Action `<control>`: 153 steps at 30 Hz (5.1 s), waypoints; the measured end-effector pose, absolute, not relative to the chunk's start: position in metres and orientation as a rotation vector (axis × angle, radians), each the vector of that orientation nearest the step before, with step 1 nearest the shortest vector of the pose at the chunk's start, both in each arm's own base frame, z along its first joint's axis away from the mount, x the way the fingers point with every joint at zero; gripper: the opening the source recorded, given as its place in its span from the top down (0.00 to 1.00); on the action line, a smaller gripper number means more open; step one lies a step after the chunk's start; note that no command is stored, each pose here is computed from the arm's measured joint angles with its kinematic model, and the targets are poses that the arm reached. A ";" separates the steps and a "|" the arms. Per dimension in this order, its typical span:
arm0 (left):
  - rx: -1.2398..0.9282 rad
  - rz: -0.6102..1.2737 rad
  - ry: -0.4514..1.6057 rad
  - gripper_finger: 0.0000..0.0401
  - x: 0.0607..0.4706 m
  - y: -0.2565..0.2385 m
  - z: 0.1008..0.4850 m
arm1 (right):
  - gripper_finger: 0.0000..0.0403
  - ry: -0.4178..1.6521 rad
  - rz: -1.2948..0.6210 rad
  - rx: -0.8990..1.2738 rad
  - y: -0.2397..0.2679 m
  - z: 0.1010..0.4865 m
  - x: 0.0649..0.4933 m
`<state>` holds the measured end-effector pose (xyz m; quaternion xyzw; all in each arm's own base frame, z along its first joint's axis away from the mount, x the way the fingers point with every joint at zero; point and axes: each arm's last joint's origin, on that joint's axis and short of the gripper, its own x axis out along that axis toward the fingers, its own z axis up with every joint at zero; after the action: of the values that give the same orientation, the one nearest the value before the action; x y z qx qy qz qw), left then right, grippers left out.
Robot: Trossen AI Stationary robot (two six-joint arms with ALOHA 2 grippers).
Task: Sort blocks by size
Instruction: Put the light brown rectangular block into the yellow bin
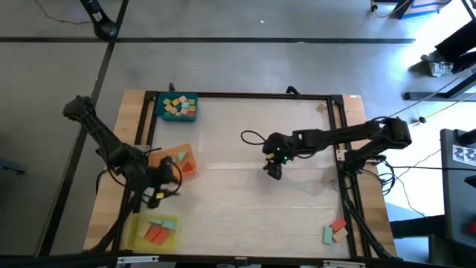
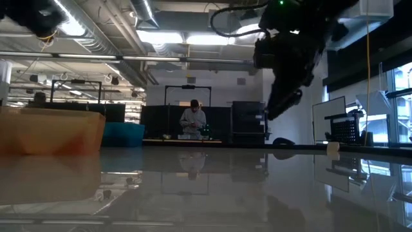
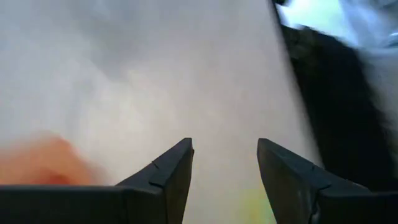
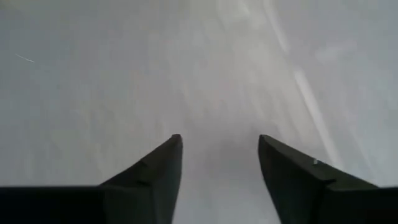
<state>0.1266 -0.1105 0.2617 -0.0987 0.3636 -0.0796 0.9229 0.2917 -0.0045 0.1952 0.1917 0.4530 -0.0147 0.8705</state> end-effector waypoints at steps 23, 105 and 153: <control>0.071 0.068 0.255 0.68 0.173 -0.057 0.207 | 0.88 1.637 -0.489 0.680 0.046 0.196 0.225; 0.120 0.061 0.243 0.68 0.173 -0.057 0.208 | 0.90 1.746 -0.363 0.821 0.213 0.173 0.175; 0.134 0.060 0.237 0.68 0.173 -0.057 0.209 | 0.90 1.462 -0.145 0.422 0.199 0.200 0.197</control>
<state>0.1734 -0.0567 0.2090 0.0667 0.1179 0.0299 0.9903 0.1972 0.1989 0.1998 0.1910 0.6618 -0.0658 0.7219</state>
